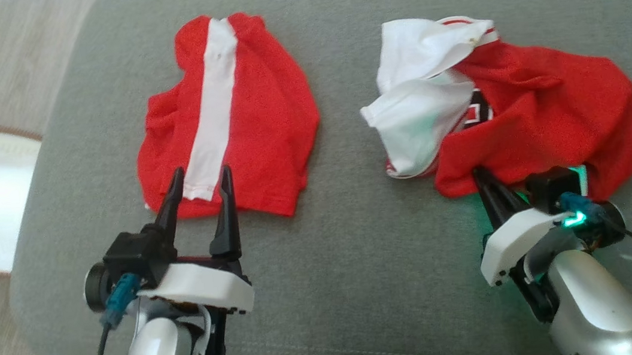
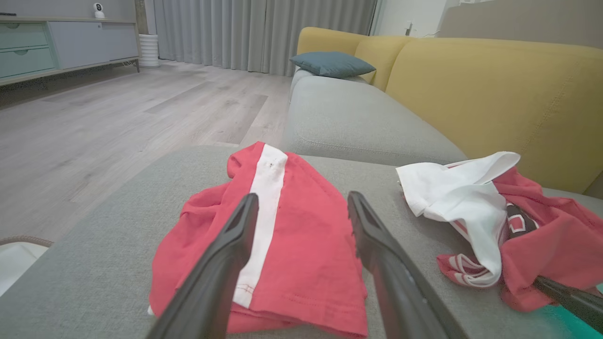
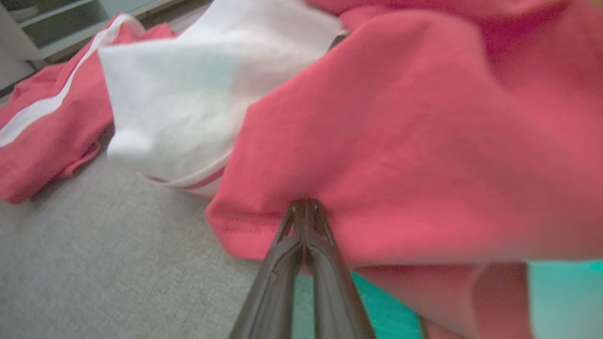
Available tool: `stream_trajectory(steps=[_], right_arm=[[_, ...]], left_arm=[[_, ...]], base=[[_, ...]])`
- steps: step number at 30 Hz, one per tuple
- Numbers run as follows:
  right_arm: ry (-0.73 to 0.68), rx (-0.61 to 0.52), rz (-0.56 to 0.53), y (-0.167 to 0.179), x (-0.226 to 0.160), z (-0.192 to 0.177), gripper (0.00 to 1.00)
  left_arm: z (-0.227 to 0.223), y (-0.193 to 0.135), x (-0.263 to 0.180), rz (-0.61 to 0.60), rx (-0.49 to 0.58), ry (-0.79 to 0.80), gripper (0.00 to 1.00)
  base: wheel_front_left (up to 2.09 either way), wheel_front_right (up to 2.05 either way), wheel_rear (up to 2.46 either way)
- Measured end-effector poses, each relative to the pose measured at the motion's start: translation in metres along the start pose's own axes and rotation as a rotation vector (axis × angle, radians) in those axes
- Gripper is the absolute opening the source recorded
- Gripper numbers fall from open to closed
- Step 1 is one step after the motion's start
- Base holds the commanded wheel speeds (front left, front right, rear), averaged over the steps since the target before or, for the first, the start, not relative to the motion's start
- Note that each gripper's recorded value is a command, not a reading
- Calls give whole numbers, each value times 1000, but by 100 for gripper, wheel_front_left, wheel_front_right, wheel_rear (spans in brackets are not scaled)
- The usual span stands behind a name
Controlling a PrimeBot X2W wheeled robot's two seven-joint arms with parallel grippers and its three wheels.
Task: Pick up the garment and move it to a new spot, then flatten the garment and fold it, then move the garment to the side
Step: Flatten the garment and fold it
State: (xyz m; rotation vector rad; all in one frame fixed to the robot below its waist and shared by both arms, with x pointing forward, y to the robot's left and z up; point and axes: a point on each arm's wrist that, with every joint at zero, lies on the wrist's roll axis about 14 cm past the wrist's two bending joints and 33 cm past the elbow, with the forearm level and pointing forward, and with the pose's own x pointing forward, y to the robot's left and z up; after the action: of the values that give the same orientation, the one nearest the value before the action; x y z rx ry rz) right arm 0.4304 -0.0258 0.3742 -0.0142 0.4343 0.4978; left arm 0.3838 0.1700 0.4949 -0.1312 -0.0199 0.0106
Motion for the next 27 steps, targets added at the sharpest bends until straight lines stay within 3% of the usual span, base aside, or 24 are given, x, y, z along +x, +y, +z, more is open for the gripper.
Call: stream_trajectory(steps=[7, 14, 18, 27], right_arm=[[-196, 45, -115, -35, -29, 49, 0], [-379, -16, -394, -121, -95, 132, 0], [-351, -163, -572, -194, -133, 176, 0], [-235, -252, -719, -274, -132, 201, 0]], left_arm=[[10, -22, 8, -71, -21, -34, 100], [22, -53, 15, -159, -39, -73, 100], [16, -67, 22, -199, -51, -61, 100], [10, -67, 39, -206, -59, -48, 100]], base=[[0, 0, 0], [0, 0, 0], [0, 0, 0], [0, 0, 0]])
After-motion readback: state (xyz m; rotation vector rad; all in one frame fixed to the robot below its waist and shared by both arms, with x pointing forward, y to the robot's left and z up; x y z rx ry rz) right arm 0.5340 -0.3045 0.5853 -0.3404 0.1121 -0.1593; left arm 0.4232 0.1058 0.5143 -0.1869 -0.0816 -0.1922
